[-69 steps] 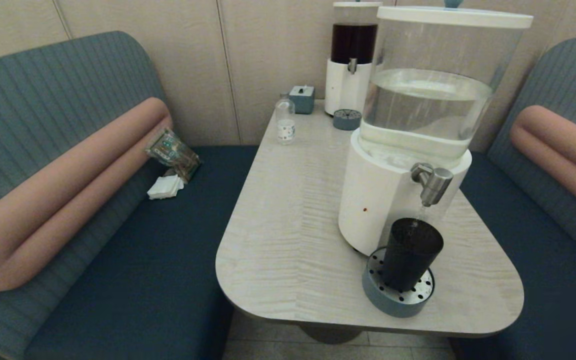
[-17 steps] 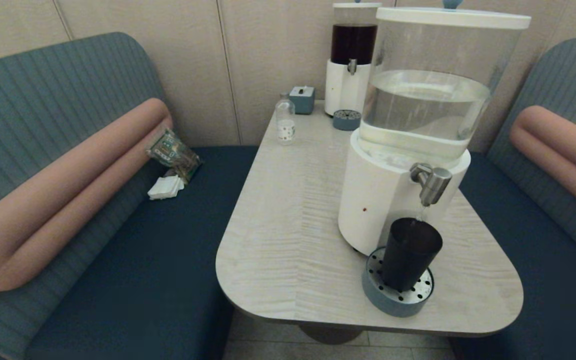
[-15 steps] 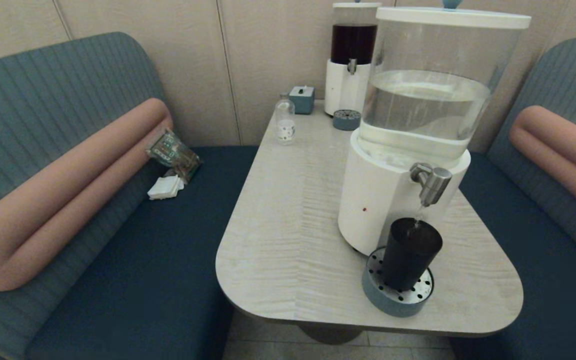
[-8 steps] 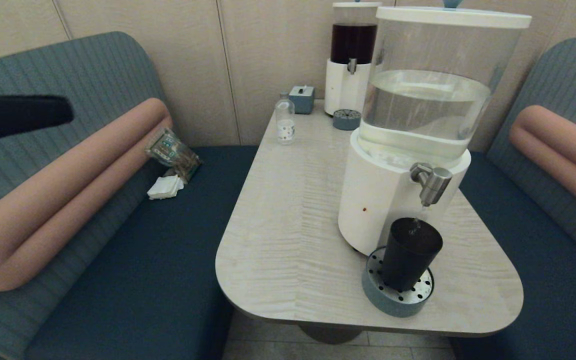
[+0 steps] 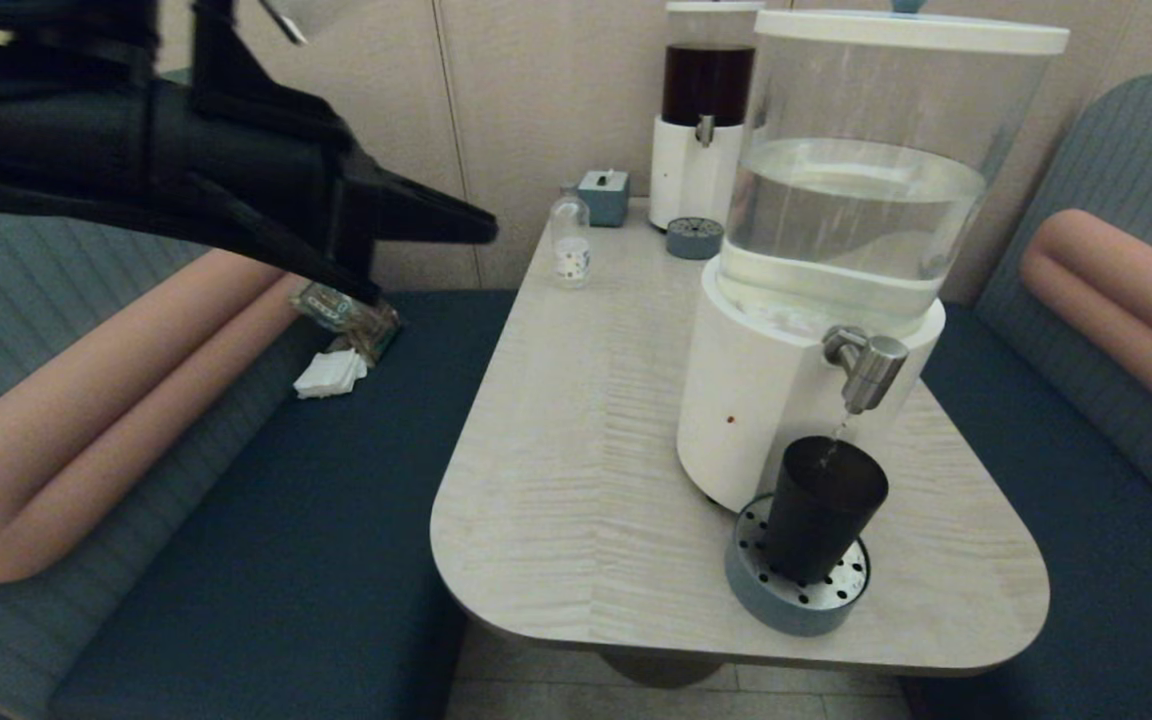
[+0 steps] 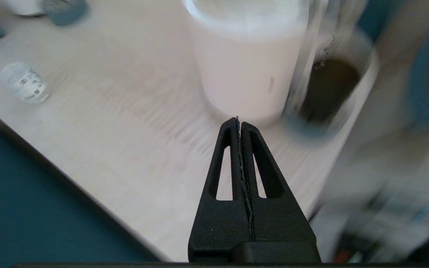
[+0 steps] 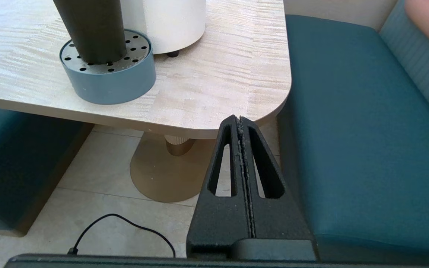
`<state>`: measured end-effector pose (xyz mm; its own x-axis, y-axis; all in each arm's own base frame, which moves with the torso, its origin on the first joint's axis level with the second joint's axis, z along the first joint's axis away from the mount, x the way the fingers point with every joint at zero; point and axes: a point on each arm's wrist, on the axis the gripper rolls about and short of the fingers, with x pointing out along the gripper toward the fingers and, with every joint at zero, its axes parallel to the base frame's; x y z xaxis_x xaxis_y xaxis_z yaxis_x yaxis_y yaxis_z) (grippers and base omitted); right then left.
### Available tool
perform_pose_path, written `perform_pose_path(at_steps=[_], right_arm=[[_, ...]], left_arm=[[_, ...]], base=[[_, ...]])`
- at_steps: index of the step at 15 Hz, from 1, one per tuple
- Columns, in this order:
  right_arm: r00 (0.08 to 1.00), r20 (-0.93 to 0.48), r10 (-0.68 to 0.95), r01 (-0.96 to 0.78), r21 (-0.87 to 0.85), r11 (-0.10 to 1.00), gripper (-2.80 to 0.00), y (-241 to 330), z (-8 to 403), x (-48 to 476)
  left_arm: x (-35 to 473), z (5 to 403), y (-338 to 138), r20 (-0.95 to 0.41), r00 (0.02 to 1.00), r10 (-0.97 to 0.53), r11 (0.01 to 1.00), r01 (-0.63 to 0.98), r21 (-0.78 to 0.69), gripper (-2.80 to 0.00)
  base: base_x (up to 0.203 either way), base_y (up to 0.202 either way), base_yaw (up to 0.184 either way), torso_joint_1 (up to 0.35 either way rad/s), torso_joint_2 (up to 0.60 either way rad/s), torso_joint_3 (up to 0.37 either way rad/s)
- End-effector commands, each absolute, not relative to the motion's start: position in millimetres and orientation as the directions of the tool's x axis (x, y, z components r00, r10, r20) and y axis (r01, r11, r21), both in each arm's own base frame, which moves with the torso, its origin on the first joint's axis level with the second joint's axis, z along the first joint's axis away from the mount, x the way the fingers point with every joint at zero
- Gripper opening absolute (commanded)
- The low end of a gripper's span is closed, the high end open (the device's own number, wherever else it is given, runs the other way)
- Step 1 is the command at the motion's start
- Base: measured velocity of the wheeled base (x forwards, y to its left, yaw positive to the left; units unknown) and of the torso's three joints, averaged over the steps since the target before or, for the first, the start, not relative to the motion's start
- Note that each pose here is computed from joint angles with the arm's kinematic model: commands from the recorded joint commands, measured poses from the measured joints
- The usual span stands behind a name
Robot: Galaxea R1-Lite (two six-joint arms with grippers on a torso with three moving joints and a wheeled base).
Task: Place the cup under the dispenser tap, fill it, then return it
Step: Turn off the faucet
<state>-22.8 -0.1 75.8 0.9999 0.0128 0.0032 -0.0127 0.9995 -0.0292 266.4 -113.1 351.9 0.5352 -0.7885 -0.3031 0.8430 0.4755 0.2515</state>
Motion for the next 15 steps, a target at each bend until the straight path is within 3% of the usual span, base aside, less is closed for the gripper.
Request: perform_pose_path(at_steps=[1, 3, 7, 10, 15], right_arm=[[1.000, 0.006, 0.014, -0.014, -0.028, 1.000, -2.80, 0, 76, -23], [1.000, 0.006, 0.014, -0.014, -0.028, 1.000, -2.80, 0, 76, -23], [1.000, 0.006, 0.014, -0.014, -0.031, 0.999, -2.80, 0, 76, -23], [1.000, 0.006, 0.014, -0.014, -0.031, 0.999, -2.80, 0, 76, -23], [1.000, 0.006, 0.015, -0.015, -0.029, 0.999, -2.80, 0, 76, -23]], left_arm=[[283, 334, -176, -0.398, 0.482, -0.780, 0.344, 0.863, 0.370, -2.80], [266, 326, -226, -0.423, 0.430, -0.797, 0.254, 0.875, 0.411, -2.80], [240, 297, -301, -0.469, 0.454, -0.758, 0.163, 0.827, 0.538, -2.80], [229, 287, -321, -0.481, 0.436, -0.761, 0.126, 0.826, 0.549, -2.80], [230, 284, -332, -0.446, 0.454, -0.771, 0.145, 0.808, 0.571, -2.80]], base=[[0.000, 0.000, 0.000, 0.000, 0.00, 0.000], [0.000, 0.000, 0.000, 0.000, 0.00, 0.000], [0.000, 0.000, 0.000, 0.000, 0.00, 0.000], [0.000, 0.000, 0.000, 0.000, 0.00, 0.000], [0.000, 0.000, 0.000, 0.000, 0.00, 0.000]])
